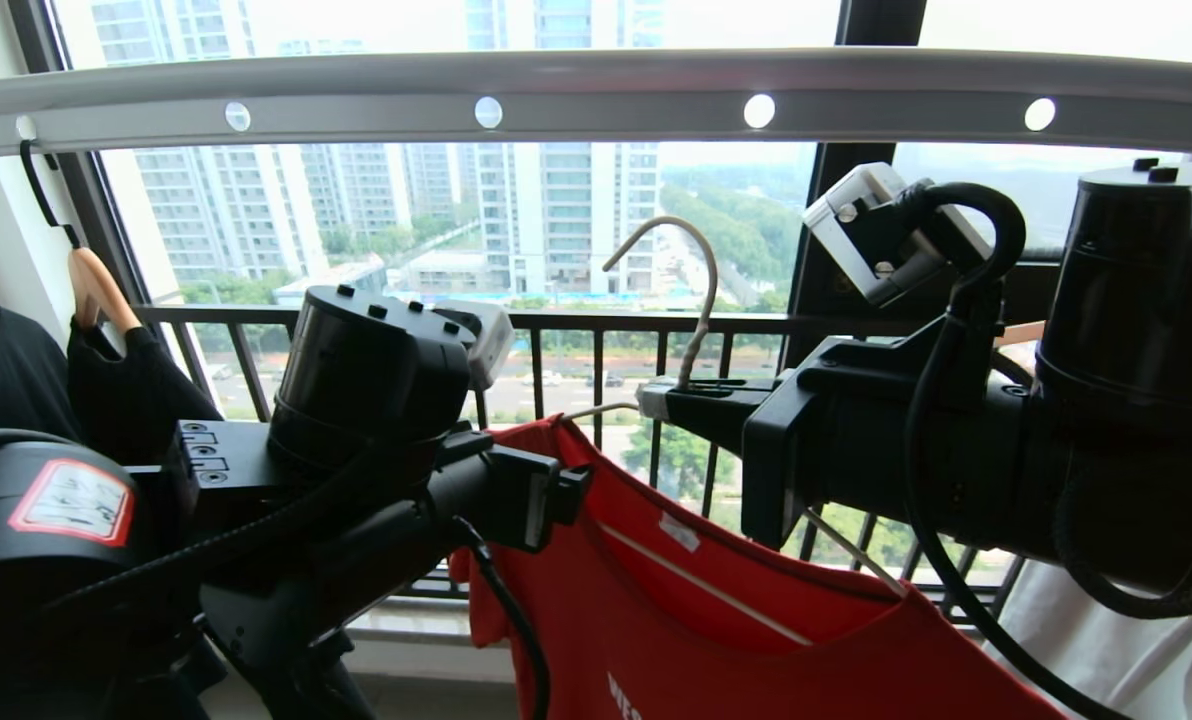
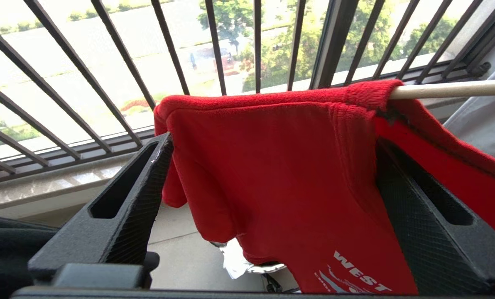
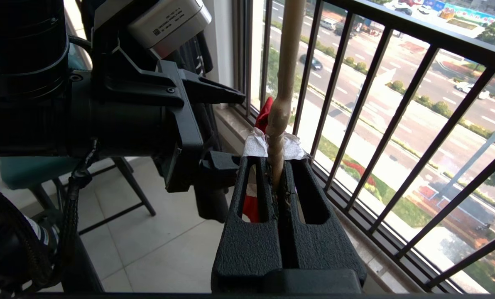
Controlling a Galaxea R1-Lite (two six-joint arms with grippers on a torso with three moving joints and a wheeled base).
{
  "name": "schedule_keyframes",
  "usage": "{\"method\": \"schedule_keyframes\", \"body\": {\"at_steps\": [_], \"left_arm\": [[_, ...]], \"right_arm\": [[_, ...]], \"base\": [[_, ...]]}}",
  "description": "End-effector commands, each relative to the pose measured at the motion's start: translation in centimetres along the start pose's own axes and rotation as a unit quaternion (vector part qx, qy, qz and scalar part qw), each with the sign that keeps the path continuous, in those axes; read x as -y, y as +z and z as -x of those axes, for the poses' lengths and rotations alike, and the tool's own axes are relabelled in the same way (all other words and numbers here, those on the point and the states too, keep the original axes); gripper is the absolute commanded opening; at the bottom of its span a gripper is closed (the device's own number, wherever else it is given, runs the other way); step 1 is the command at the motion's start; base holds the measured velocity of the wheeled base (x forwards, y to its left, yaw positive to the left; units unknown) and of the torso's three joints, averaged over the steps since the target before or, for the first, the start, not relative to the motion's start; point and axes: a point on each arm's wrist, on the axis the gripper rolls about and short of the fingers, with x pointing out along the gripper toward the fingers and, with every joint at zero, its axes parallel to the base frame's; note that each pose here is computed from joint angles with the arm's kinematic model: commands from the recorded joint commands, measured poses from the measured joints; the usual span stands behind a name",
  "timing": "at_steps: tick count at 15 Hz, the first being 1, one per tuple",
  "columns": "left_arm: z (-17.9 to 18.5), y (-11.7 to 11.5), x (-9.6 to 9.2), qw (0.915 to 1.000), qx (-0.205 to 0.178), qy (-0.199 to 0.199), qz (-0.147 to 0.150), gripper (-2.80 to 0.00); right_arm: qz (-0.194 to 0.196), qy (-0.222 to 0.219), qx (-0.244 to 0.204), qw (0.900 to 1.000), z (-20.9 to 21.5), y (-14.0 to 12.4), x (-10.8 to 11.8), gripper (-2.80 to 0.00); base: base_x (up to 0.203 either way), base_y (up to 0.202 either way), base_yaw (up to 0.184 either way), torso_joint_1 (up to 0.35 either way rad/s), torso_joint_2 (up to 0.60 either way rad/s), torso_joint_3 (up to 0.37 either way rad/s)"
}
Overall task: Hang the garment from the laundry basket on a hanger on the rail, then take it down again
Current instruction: Take the clothes off the clothes rack
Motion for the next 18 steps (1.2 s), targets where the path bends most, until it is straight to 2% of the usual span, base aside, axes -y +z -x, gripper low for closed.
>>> {"method": "schedule_keyframes", "body": {"at_steps": [1,7,8,15,18], "left_arm": [[0.0,0.0,-0.3,0.9998,0.004,0.019,-0.008,0.00],[-0.1,-0.2,-0.3,0.9996,0.001,0.023,-0.016,0.00],[0.0,-0.2,-0.3,0.9996,0.001,0.023,-0.016,-2.80],[0.2,-0.2,-0.5,0.9996,0.003,0.023,-0.018,-2.80],[-0.4,0.1,-2.3,0.9984,0.001,0.051,-0.023,-2.80]], "right_arm": [[0.000,0.000,0.005,1.000,0.1,0.2,0.0,-2.80],[0.000,-0.021,0.005,1.000,-0.1,0.2,0.1,-2.80],[0.000,-0.021,0.005,1.000,-0.1,0.2,0.1,-2.80],[0.000,-0.022,0.006,1.000,-0.2,0.3,0.2,-2.80],[-0.001,-0.027,0.007,1.000,-0.2,0.3,0.4,-2.80]], "base": [[0.000,0.000,0.000,0.000,0.00,0.000],[0.000,0.000,0.000,0.000,0.00,0.000],[0.000,0.000,0.000,0.000,0.00,0.000],[0.000,0.000,0.000,0.000,0.00,0.000],[0.000,0.000,0.000,0.000,0.00,0.000]]}}
